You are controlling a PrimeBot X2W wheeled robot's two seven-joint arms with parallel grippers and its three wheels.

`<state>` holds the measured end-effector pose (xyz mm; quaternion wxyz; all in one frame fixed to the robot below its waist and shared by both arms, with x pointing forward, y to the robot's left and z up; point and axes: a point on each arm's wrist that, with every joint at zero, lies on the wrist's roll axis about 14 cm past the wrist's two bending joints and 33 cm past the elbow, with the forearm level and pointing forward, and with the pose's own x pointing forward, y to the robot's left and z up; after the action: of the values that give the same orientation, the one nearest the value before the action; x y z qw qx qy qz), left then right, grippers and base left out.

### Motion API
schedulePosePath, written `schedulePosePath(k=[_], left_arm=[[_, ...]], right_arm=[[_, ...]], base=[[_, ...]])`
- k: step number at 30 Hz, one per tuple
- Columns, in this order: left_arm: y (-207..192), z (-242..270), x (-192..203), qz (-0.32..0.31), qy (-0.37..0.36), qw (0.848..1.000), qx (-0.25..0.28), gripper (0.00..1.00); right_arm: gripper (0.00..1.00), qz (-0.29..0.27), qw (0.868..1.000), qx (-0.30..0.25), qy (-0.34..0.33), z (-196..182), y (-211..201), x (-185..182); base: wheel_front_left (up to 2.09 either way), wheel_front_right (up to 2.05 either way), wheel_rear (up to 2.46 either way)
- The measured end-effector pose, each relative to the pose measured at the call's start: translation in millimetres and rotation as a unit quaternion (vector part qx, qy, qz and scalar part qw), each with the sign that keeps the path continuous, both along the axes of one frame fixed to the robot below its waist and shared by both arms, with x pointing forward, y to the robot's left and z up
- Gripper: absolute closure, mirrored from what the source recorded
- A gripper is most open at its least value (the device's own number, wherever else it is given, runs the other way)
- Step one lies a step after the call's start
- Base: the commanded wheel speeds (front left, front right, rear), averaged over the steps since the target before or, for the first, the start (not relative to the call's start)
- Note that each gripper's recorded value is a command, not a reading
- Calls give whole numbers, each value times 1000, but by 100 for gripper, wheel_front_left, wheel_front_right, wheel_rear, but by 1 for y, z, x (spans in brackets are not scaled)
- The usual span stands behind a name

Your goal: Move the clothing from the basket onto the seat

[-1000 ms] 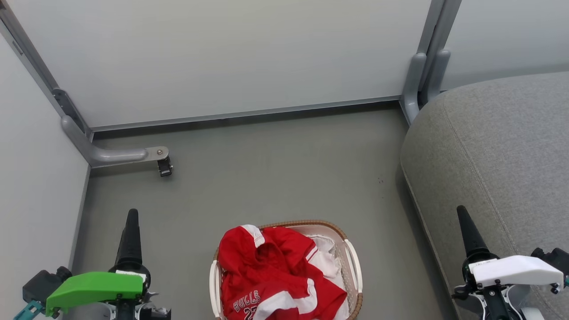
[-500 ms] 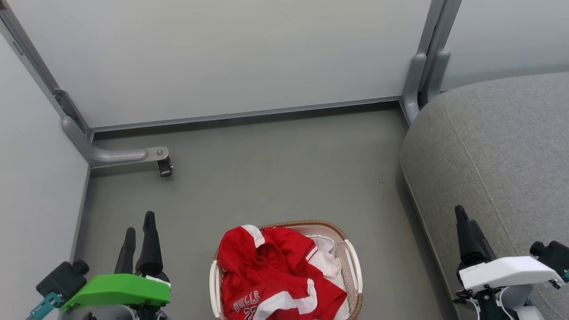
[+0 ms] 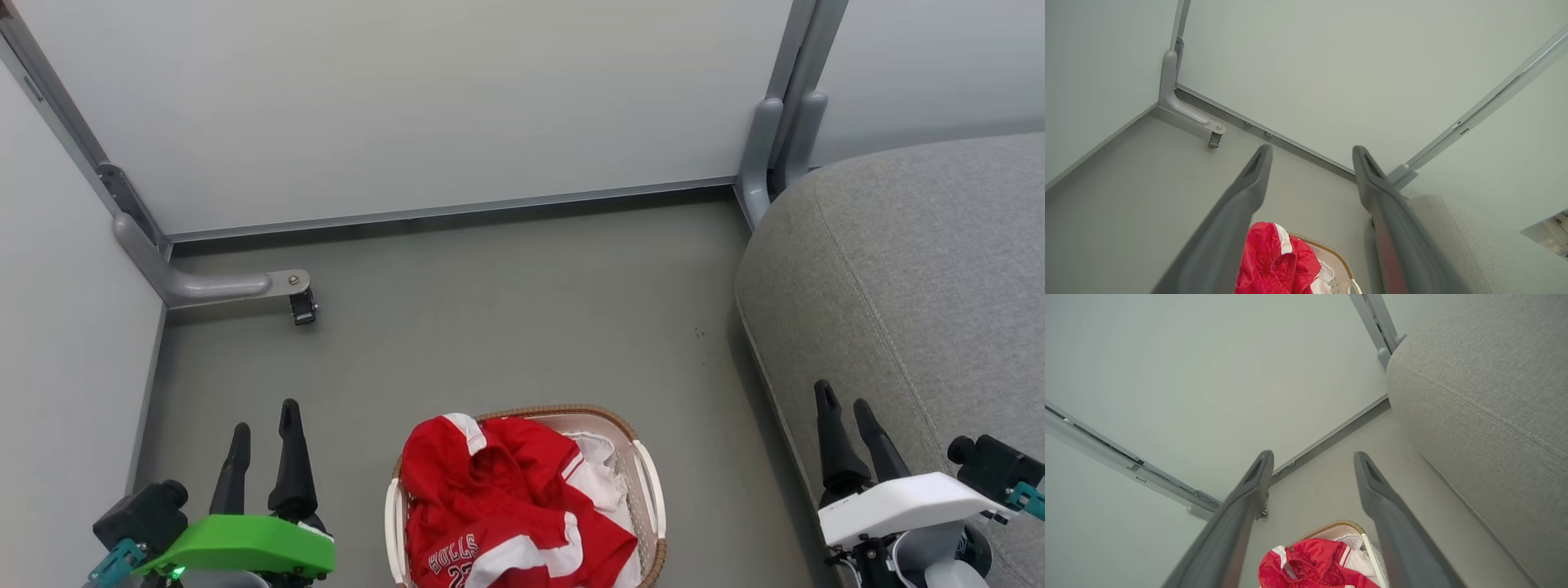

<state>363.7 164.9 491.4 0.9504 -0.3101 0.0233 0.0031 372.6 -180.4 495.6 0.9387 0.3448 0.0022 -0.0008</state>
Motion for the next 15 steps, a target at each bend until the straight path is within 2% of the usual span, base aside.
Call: schedulePosePath(k=[15], left_arm=[[-2, -8, -5, -4, 3, 997, 74, 0]], right_arm=[[0, 19, 995, -102, -9, 0, 10, -1]], base=[[0, 0, 0]])
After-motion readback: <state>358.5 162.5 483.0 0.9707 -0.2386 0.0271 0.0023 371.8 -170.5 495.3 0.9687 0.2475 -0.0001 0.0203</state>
